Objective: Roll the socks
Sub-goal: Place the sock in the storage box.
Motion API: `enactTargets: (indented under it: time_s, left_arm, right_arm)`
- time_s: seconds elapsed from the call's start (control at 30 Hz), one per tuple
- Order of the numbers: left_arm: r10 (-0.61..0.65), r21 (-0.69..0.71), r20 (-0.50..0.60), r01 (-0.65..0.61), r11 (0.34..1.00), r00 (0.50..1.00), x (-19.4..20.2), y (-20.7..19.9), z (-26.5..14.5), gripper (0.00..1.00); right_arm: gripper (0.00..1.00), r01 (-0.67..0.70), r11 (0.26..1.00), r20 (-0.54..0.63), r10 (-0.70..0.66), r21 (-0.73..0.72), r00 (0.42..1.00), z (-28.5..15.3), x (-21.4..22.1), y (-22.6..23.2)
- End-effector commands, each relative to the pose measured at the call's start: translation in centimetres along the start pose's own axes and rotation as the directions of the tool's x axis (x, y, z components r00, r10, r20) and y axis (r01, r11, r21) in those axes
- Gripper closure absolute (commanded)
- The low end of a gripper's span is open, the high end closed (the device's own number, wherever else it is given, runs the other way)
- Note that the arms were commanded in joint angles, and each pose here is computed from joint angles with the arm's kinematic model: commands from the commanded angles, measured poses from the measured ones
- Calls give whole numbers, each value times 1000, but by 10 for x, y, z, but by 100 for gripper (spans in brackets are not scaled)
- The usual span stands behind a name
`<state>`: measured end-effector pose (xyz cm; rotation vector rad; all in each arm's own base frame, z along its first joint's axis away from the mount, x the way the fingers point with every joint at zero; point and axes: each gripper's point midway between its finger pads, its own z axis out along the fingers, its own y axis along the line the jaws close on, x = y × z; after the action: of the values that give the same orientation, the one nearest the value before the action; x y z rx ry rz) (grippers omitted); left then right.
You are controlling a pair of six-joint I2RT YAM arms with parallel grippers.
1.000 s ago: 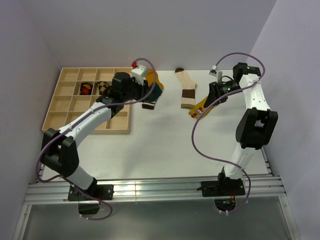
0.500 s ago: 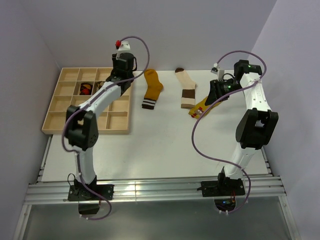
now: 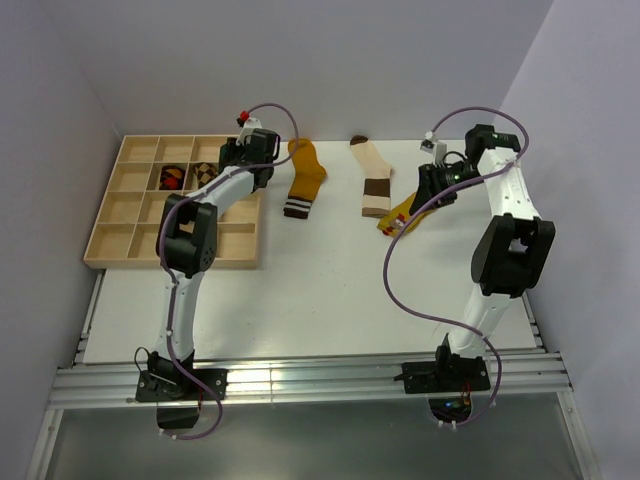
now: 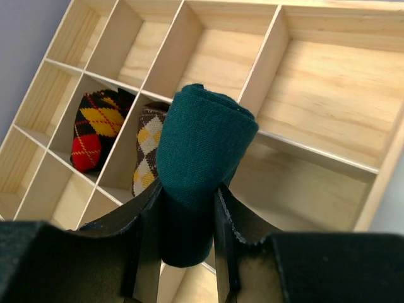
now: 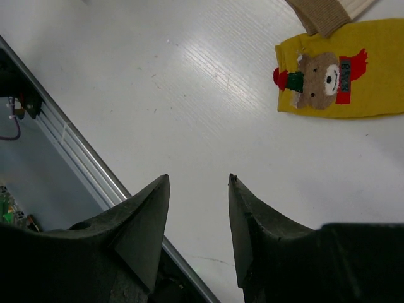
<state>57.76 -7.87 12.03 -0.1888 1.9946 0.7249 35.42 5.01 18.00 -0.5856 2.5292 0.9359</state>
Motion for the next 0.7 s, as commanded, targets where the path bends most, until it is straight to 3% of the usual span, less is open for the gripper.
enactTargets:
  time_s: [0.0,0.5,0.67]
  left_arm:
    - [-63,11,1,63,998,998,-8,5,-7,100]
    - [50,271,-201,7,962,978,59,-61,-5,100]
    - [59,474,-288,89,876,956,62,-95,-23,100]
  right_arm:
    - [51,1,1000,11,-1,-10,1000,5,-2,-6]
    - [51,-11,1000,-11,11,-13,1000,12,9,-9]
    - [52,-15,1000,-12,15,-8,1000,12,9,-10]
